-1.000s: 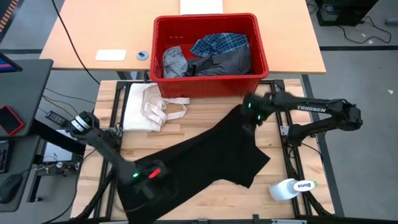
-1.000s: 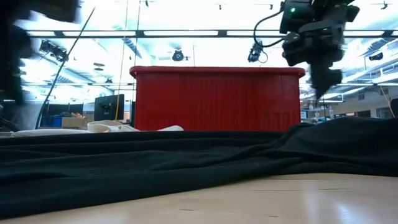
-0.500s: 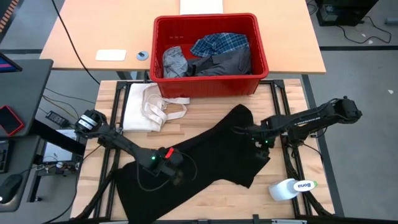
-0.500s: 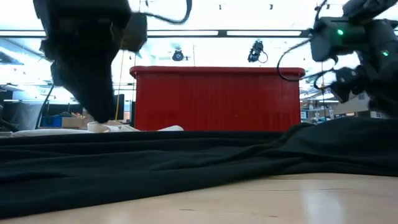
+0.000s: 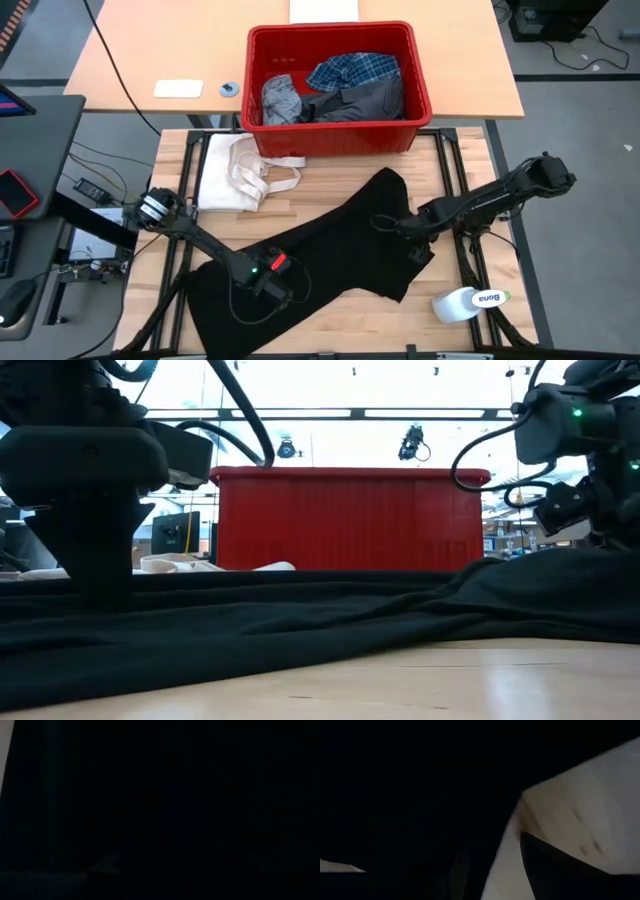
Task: Fold Laundry from Bin
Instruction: Fold the black shirt
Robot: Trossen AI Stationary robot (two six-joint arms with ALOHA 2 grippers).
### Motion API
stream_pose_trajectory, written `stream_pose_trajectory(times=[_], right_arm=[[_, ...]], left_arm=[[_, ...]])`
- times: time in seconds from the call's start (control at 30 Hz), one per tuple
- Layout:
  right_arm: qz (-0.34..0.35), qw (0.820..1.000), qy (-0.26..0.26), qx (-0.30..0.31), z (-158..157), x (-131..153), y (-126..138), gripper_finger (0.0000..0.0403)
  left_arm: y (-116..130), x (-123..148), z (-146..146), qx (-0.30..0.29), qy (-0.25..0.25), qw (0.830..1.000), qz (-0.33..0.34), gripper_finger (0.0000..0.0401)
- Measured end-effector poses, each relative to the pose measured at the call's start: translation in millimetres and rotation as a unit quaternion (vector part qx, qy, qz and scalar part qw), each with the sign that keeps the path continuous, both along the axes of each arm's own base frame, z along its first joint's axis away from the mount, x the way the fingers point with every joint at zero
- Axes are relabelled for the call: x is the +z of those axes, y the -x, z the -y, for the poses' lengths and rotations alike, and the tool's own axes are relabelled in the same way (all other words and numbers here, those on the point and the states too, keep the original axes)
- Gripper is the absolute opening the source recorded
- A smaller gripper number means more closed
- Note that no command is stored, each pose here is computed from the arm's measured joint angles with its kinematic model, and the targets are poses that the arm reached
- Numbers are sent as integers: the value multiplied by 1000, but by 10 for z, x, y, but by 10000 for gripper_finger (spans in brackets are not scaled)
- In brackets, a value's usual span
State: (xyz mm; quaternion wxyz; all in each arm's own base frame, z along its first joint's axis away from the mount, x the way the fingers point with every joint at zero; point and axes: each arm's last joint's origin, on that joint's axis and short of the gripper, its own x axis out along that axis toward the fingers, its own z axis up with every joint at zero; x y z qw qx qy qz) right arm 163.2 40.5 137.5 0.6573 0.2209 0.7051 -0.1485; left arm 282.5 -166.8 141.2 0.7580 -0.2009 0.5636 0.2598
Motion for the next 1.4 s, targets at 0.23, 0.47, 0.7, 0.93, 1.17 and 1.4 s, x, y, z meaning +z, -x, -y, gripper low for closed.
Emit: stream_pose_trajectory(times=[0.23, 0.47, 0.7, 0.93, 1.17, 1.4], right_arm=[[-22, 997, 52, 48, -219, -71, -90, 159], [-23, 994, 71, 85, -282, -71, -87, 21], [-69, 993, 91, 26, -188, 10, 56, 7], [-88, 992, 79, -50, -151, 149, 168, 7], [-65, 994, 59, -58, -139, 215, 178, 30], [-61, 995, 23, -69, -106, 305, 238, 118]], left_arm=[[5, -4, -3, 0, -2, 1000, -1, 189], [59, -11, 78, 4, -2, 1000, 3, 189], [240, -17, 304, 7, 3, 1000, 3, 189], [418, -22, 438, 9, -5, 1000, -15, 189], [422, -23, 392, 16, -13, 999, -31, 189], [307, -22, 280, 26, -8, 999, -26, 189]])
